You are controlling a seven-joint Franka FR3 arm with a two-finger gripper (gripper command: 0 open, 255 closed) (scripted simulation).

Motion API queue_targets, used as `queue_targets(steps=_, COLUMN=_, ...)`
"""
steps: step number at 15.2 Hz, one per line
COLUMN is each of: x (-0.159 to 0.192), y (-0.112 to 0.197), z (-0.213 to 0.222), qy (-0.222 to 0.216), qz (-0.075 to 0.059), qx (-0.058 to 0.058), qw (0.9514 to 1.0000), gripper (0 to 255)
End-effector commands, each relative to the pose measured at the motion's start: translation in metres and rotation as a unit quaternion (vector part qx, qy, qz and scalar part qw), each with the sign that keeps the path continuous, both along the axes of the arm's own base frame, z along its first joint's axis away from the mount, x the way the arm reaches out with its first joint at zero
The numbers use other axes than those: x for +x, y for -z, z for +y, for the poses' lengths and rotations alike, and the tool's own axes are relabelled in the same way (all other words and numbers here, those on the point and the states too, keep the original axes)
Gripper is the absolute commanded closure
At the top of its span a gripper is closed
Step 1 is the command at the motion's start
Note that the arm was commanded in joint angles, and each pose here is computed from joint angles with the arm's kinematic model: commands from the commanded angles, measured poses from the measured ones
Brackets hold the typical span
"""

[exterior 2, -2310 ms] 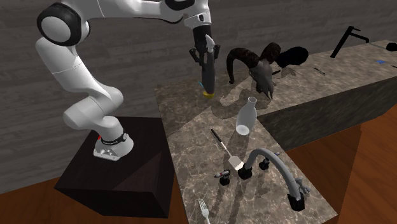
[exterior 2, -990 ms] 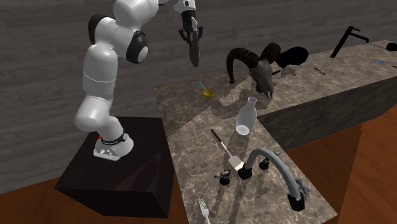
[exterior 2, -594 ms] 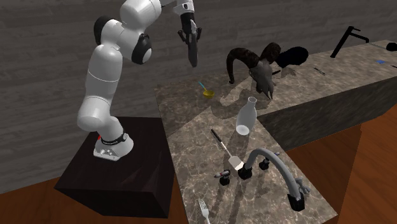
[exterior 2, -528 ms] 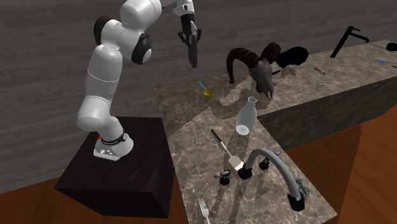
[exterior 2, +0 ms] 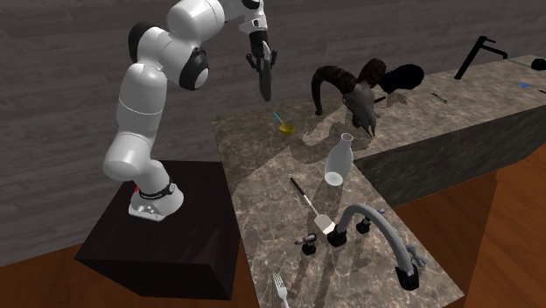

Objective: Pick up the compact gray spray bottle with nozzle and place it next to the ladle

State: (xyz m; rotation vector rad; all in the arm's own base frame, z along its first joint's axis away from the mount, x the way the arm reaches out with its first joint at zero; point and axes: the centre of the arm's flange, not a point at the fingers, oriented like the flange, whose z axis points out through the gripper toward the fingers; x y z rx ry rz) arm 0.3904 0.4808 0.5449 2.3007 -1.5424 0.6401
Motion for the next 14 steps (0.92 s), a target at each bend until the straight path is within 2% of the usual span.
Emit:
queue_targets(steps=1, x=-0.001, y=0.011, z=0.0, qy=0.0, qz=0.0, qx=0.0, qw=1.0, gripper=255)
queue_targets(steps=14, x=-0.001, y=0.08, z=0.0, qy=0.0, qz=0.0, qx=0.0, qw=1.0, gripper=255)
